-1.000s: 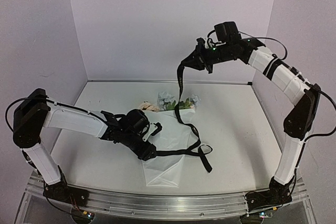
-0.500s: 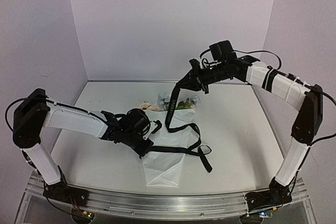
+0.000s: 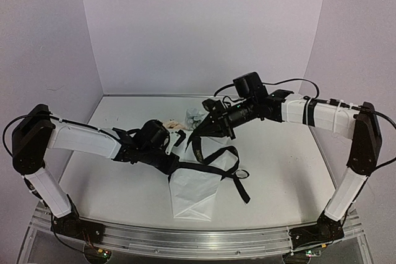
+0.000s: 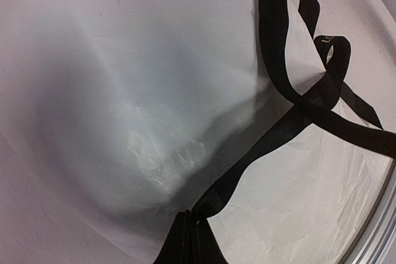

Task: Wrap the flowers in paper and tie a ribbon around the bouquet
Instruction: Cross the ribbon over the folded bouquet.

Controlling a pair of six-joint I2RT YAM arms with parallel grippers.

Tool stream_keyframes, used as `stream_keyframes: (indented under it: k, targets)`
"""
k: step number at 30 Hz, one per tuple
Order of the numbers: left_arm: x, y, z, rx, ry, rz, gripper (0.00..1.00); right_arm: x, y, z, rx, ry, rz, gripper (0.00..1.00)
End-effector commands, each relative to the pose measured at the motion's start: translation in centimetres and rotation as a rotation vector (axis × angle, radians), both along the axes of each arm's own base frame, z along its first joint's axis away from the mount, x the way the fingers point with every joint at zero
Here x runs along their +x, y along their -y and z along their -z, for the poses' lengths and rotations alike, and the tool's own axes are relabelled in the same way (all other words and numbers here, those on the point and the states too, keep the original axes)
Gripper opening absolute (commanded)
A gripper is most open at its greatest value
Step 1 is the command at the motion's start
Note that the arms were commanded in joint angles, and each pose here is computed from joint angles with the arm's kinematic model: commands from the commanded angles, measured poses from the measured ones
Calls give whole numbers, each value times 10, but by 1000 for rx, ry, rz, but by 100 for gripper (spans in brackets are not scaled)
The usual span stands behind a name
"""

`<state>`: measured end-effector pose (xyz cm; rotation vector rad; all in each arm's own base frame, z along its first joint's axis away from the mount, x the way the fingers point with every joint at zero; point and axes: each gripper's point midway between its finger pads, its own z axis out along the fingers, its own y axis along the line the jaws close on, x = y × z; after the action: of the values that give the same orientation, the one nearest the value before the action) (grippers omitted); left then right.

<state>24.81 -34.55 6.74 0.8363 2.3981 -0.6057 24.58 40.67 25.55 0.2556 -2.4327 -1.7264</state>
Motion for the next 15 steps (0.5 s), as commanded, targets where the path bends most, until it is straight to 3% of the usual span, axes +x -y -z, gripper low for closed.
stream_keyframes:
  k: [1,7,15]
  targets:
    - [5,5,-26,-110,23,-8,3,-27,-14,3,53,-15,-105,0]
    - [4,2,-26,-128,20,-16,5,-49,-23,45,-17,-66,-154,0]
    - [2,-2,-29,-156,30,-22,8,-49,-18,128,-243,-45,-98,0]
